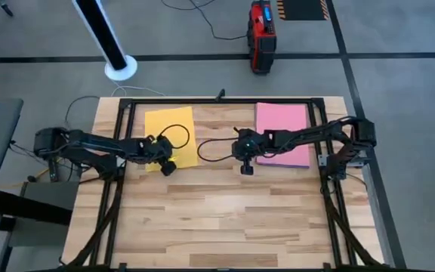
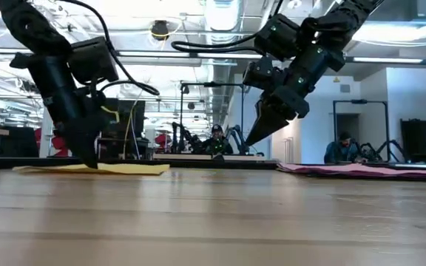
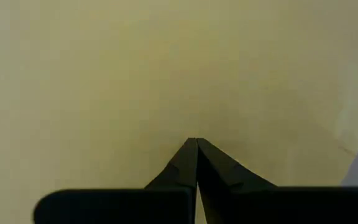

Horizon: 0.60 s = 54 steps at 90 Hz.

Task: Organize paper
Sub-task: Move the yellow colored paper to the top left of the table, then move the pink colored paper to the top center of the table

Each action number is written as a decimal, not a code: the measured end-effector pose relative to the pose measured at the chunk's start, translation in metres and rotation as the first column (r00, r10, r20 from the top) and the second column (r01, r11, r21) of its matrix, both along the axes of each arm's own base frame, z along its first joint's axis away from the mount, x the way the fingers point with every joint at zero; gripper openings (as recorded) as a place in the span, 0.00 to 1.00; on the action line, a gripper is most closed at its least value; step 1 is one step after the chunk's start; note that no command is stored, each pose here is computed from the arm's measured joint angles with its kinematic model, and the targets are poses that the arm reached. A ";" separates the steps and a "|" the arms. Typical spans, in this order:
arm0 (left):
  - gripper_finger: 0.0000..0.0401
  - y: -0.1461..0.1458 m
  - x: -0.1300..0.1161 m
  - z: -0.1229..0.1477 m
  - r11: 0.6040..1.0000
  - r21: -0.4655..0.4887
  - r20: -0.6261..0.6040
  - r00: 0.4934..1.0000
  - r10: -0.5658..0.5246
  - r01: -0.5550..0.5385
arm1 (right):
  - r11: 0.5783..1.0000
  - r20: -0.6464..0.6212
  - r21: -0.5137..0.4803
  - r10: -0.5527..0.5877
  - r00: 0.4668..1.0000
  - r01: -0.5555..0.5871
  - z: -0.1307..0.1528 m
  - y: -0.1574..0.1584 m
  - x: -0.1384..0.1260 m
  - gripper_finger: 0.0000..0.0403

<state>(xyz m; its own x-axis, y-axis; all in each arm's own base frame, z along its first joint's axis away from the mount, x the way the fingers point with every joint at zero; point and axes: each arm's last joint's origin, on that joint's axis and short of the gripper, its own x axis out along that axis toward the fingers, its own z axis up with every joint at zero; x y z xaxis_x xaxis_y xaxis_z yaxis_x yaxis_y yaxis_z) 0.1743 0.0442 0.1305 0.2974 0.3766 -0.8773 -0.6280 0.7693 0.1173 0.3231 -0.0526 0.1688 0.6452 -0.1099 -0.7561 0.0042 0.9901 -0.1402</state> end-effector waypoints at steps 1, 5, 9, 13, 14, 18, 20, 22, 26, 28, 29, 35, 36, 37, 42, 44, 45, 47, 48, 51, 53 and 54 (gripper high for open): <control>0.00 0.000 0.000 0.000 1.000 0.001 -0.003 1.000 -0.001 0.001 | 1.000 0.000 0.000 0.000 1.000 0.000 0.000 0.000 0.000 0.00; 0.00 0.000 -0.001 0.000 1.000 0.002 -0.017 1.000 -0.006 0.006 | 1.000 0.000 0.000 0.000 1.000 0.000 0.000 0.000 0.000 0.00; 0.00 0.000 -0.002 -0.001 1.000 0.003 -0.035 0.999 -0.010 0.010 | 1.000 0.000 0.000 0.000 1.000 0.000 0.000 0.000 0.000 0.00; 0.00 0.000 -0.003 -0.001 1.000 0.004 -0.049 0.999 -0.012 0.012 | 1.000 0.000 0.000 0.000 1.000 0.000 0.000 0.000 0.000 0.00; 0.00 0.000 -0.003 -0.001 1.000 0.004 -0.051 0.999 -0.012 0.013 | 1.000 0.000 0.000 0.000 1.000 0.000 0.000 0.000 0.000 0.00; 0.00 0.000 -0.004 -0.001 1.000 0.007 -0.061 0.998 -0.012 0.012 | 1.000 0.000 0.000 0.000 1.000 0.000 0.000 0.000 0.000 0.00; 0.00 0.000 -0.004 -0.001 1.000 0.009 -0.064 0.998 -0.011 0.012 | 1.000 0.000 0.000 0.000 1.000 0.000 0.000 0.000 0.000 0.00; 0.00 0.000 -0.004 -0.001 1.000 0.009 -0.063 0.998 -0.010 0.010 | 1.000 0.000 0.000 0.000 1.000 0.000 0.000 0.000 0.000 0.00; 0.00 0.000 -0.004 0.000 1.000 0.009 -0.050 0.999 -0.003 0.003 | 1.000 0.000 0.000 0.000 1.000 0.000 0.000 0.000 0.000 0.00; 0.00 0.000 -0.004 0.000 1.000 0.007 -0.042 0.999 0.002 -0.001 | 1.000 0.000 0.000 0.000 1.000 0.000 0.000 0.000 0.000 0.00; 0.00 0.000 -0.004 0.001 1.000 0.005 -0.038 0.999 0.004 -0.004 | 1.000 0.000 0.000 0.000 1.000 0.000 0.000 0.000 0.000 0.00; 0.00 0.000 -0.002 0.004 1.000 -0.011 -0.004 1.000 0.018 -0.018 | 1.000 0.001 0.000 0.000 1.000 0.000 0.000 0.000 0.000 0.00; 0.00 0.000 -0.001 0.005 1.000 -0.013 0.004 1.000 0.020 -0.020 | 1.000 0.001 0.000 0.000 1.000 0.000 0.000 0.000 0.000 0.00; 0.00 0.000 0.000 0.006 1.000 -0.014 0.015 1.000 0.021 -0.021 | 1.000 0.001 0.000 0.000 1.000 0.000 0.000 0.000 0.000 0.00; 0.00 0.001 0.005 0.014 0.999 -0.025 0.070 0.997 0.021 -0.020 | 1.000 0.002 0.000 0.000 1.000 0.000 0.000 0.000 0.000 0.00; 0.00 0.001 0.007 0.016 1.000 -0.024 0.088 0.996 0.020 -0.018 | 1.000 0.002 0.000 0.000 1.000 0.000 0.000 0.000 0.000 0.00; 0.00 0.001 0.008 0.018 1.000 -0.023 0.095 0.995 0.020 -0.018 | 1.000 0.003 0.000 0.001 1.000 -0.001 0.001 0.000 0.000 0.00; 0.00 0.001 0.009 0.019 1.000 -0.025 0.106 0.994 0.018 -0.016 | 1.000 0.004 -0.001 0.003 1.000 -0.003 0.002 0.001 0.000 0.00; 0.00 0.001 0.009 0.020 1.000 -0.026 0.109 0.994 0.017 -0.015 | 1.000 0.004 -0.001 0.005 1.000 -0.005 0.002 0.002 -0.001 0.00; 0.00 0.001 0.010 0.022 0.999 -0.031 0.115 0.993 0.015 -0.012 | 1.000 0.002 0.000 0.010 1.000 -0.010 0.004 0.003 -0.002 0.00; 0.00 0.001 0.010 0.023 0.999 -0.035 0.119 0.993 0.014 -0.010 | 1.000 0.003 -0.001 0.014 1.000 -0.014 0.007 0.005 -0.003 0.00; 0.00 0.001 0.011 0.023 0.999 -0.036 0.124 0.992 0.013 -0.008 | 1.000 0.003 -0.001 0.016 1.000 -0.016 0.008 0.006 -0.004 0.00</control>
<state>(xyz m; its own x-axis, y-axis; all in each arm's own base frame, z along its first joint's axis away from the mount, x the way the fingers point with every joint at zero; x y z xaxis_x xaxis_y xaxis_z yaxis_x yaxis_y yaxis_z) 0.1852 0.0450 0.1540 0.4009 0.3495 -0.8468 -0.6442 0.7648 0.0107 0.3195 -0.0467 0.1770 0.6488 -0.0998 -0.7544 -0.0115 0.9900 -0.1409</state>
